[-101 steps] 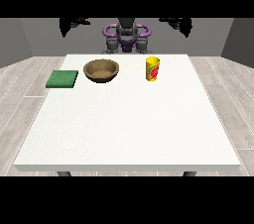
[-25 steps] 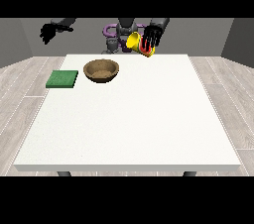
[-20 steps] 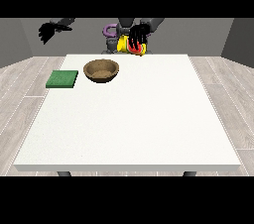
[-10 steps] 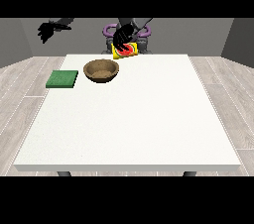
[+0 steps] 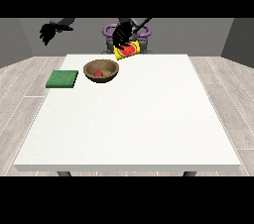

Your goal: Pick the cup and pour the ball into the bowl, then pick the bowl and place it on the pad

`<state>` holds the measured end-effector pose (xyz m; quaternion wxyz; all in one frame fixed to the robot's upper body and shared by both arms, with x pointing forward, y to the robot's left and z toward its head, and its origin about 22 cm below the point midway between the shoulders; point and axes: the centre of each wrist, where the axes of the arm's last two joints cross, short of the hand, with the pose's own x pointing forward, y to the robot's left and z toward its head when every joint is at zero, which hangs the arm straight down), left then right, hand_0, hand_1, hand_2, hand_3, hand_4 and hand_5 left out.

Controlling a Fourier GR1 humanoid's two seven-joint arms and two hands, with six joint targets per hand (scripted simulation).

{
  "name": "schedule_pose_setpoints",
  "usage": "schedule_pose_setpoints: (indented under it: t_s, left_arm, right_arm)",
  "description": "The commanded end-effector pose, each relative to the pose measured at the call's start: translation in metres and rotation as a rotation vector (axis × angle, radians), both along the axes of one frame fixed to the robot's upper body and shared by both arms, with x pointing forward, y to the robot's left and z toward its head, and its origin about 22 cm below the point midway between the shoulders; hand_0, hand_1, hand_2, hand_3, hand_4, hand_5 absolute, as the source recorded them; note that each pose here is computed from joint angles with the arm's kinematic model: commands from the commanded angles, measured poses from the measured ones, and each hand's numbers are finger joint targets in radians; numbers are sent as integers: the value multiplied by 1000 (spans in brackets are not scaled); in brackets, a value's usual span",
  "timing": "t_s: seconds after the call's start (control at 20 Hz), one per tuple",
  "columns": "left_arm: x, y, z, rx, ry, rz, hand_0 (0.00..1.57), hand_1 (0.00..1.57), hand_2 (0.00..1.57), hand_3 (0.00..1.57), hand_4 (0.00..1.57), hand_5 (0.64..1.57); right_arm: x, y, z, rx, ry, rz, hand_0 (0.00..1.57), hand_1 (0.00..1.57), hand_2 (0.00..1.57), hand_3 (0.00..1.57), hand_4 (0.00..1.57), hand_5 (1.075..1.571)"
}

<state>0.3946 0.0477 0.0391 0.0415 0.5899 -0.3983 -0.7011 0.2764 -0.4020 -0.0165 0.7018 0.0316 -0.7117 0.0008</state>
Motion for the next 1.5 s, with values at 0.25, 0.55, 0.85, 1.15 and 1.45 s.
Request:
schedule_pose_setpoints:
  t_s: [0.25,0.55,0.85,1.15,1.45]
  left_arm:
    - [10,57,13,-1035,90,283,1236,1236,1543,1425,1513,1196]
    - [-13,73,-8,-1730,179,408,0,0,0,0,419,1561]
    - [-35,94,-8,-2105,372,156,0,0,0,0,0,1563]
    - [-59,111,-33,-2165,593,-19,0,0,0,0,0,1564]
    - [-53,147,-23,-2161,545,-52,0,0,0,0,0,1564]
  right_arm:
    - [-20,-4,-16,20,69,-100,0,0,0,0,225,1565]
    - [-1,24,-10,49,-14,-42,0,0,0,0,354,1567]
    - [20,68,-8,43,-41,-92,0,0,0,0,252,1571]
    - [10,96,-41,75,7,-172,0,0,0,0,319,1570]
    - [28,109,-50,110,-12,-190,0,0,0,0,285,1567]
